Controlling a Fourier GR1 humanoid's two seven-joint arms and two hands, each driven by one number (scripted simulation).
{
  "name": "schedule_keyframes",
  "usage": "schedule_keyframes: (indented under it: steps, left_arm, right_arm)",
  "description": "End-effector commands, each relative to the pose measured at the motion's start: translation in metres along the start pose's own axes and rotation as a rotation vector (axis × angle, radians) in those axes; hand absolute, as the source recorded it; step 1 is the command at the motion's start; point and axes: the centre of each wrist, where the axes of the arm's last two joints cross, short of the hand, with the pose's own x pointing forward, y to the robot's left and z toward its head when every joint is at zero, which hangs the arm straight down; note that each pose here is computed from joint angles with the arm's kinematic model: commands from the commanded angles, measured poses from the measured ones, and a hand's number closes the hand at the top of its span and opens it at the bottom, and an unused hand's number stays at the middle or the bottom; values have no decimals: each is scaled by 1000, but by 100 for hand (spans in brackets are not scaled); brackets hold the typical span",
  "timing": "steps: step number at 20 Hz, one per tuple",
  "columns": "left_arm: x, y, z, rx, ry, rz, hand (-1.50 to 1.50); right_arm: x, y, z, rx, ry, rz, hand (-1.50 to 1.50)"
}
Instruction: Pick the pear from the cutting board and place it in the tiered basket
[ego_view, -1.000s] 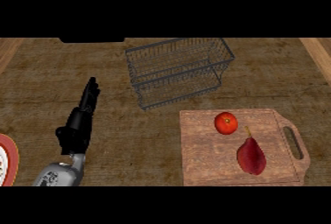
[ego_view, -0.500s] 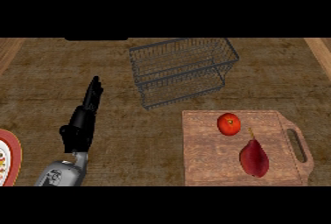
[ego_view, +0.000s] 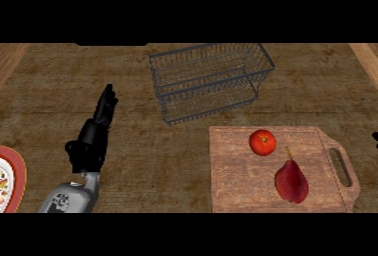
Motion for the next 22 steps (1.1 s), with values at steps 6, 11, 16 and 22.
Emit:
schedule_keyframes:
  steps: [6,11,16,22]
  left_arm:
    - [17,1,-3,3,-2,-7,0]
    - [-9,2,9,8,-2,-10,0]
    - [-6,-18,1,-3,-13,5,0]
    - [9,-17,-1,1,6,-4,0]
  right_arm:
    - [10,13,-3,120,128,75,-150]
    - [15,35,-16,104,166,104,-150]
    - [-3,25,-29,121,193,172,-150]
    - [7,29,-28,121,172,222,-150]
